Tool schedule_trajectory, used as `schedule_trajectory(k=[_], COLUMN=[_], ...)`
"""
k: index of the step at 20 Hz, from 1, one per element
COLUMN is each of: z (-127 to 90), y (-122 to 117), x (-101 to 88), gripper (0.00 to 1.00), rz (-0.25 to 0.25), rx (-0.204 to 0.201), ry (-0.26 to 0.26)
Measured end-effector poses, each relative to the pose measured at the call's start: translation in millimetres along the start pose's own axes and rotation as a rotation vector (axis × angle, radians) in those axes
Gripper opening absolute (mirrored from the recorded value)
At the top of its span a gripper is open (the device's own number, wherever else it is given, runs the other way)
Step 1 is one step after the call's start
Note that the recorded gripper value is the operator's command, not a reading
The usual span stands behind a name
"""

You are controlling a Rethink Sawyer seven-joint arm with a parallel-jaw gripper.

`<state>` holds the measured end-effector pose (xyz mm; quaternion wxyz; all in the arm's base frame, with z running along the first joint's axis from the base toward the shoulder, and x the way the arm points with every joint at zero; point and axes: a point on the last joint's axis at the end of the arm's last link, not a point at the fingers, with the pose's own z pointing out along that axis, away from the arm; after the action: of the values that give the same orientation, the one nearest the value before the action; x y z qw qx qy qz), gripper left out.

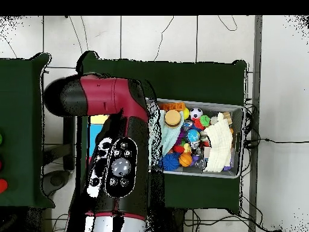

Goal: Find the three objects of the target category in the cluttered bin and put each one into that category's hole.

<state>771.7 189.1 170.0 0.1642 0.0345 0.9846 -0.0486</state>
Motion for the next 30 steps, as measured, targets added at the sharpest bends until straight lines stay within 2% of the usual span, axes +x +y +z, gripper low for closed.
schedule_trajectory(k=[5,30], z=[-0.8,11.7], y=[-7.4,-7.7], x=[-1.1,8.0], gripper=[0.0,0.0], rz=[0.002,-0.009], rx=[0.015,0.025], ry=[-0.003,0.017])
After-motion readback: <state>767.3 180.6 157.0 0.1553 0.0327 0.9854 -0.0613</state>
